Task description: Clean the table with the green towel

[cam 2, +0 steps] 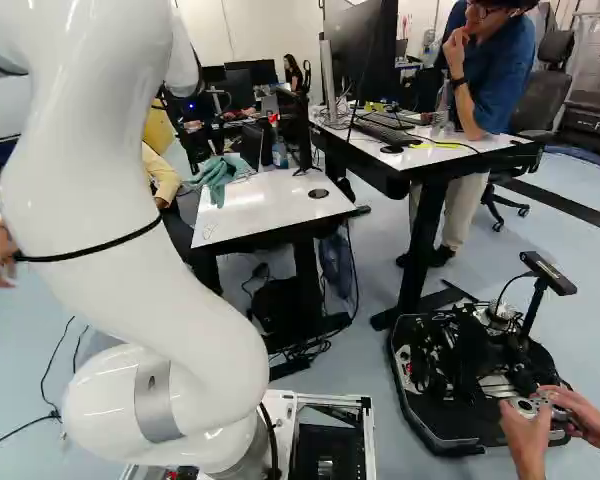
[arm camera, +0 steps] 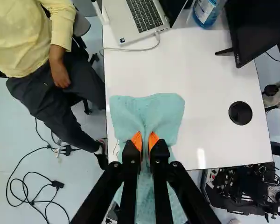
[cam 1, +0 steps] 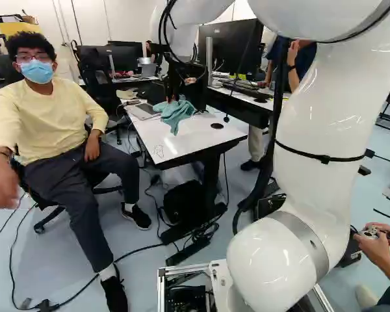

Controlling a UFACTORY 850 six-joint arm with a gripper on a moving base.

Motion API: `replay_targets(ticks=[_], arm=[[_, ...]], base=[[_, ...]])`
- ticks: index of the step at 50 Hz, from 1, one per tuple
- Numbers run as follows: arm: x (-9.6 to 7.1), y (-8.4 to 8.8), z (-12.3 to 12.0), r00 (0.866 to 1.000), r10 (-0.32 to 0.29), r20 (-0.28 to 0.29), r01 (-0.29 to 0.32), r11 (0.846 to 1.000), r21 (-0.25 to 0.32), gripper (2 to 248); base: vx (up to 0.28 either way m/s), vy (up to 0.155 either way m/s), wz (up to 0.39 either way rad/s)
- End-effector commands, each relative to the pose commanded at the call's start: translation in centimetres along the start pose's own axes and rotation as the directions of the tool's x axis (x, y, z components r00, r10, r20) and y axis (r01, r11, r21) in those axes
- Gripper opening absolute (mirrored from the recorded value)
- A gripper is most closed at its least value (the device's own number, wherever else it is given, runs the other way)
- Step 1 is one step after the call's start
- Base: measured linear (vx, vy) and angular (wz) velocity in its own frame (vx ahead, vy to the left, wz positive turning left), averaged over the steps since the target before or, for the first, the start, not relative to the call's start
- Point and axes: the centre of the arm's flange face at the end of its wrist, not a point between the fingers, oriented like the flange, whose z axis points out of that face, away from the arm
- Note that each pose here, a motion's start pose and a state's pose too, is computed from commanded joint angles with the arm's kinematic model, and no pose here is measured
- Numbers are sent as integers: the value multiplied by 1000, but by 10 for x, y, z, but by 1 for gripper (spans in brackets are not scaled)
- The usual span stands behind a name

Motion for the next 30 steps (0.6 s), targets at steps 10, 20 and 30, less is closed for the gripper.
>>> replay_targets(ticks=[10, 20, 30], arm=[[-3, -9, -1, 1000, -15, 1, 15, 1000, 7, 39], [-4, -19, -2, 1000, -30, 1, 30, 999, 15, 39], [-5, -29, -2, 999, -47, 2, 47, 999, 24, 39]], base=[[0, 0, 0], [0, 0, 0], [0, 0, 0]])
